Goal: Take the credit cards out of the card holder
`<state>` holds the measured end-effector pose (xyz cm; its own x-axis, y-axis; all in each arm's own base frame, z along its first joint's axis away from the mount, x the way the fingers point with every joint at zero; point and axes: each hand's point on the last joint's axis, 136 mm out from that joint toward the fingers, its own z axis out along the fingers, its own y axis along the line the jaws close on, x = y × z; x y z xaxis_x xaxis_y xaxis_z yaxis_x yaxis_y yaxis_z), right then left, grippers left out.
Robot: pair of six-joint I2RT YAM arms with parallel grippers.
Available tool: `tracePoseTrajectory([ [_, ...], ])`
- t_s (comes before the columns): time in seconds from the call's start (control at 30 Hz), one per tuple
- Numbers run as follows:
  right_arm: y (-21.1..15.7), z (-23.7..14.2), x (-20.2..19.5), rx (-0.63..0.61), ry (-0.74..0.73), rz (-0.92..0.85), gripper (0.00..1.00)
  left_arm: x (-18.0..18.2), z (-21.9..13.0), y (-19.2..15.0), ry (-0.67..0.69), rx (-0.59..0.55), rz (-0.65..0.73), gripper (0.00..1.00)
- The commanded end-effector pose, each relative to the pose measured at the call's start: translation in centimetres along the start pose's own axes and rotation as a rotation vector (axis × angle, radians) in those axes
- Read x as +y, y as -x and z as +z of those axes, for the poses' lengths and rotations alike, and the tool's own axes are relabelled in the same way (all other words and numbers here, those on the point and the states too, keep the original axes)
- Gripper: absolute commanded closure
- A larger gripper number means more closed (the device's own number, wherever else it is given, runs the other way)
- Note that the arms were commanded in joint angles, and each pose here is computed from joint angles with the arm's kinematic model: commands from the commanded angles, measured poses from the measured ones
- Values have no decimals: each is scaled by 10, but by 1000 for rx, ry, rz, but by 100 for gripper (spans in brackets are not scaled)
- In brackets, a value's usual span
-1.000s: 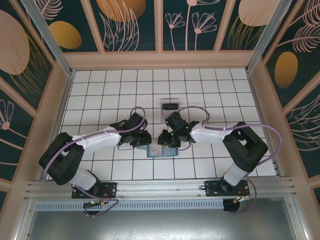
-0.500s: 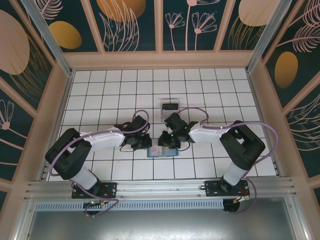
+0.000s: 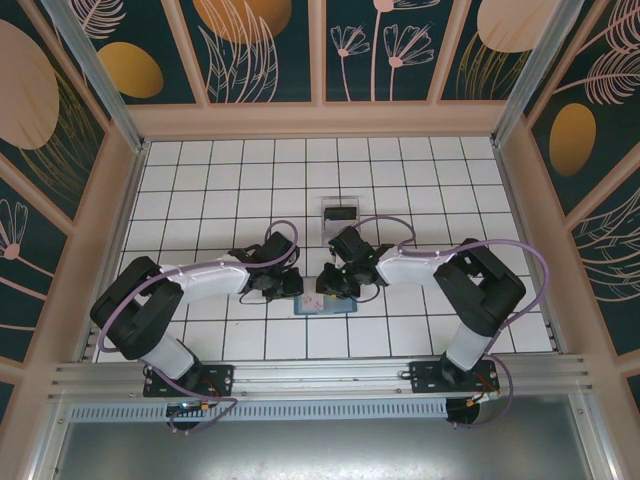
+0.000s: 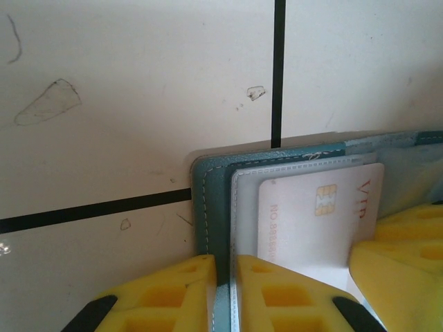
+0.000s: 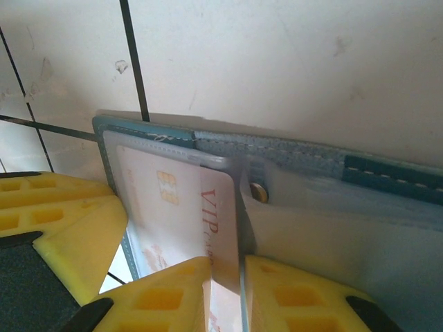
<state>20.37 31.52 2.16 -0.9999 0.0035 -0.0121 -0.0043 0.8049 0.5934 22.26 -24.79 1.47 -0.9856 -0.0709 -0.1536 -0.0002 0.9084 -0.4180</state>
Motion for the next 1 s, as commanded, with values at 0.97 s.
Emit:
tracePoseTrajectory([
  [0.97, -6, -8, 8, -17, 154, 4, 100, 38, 19, -27, 144, 83, -10, 81],
])
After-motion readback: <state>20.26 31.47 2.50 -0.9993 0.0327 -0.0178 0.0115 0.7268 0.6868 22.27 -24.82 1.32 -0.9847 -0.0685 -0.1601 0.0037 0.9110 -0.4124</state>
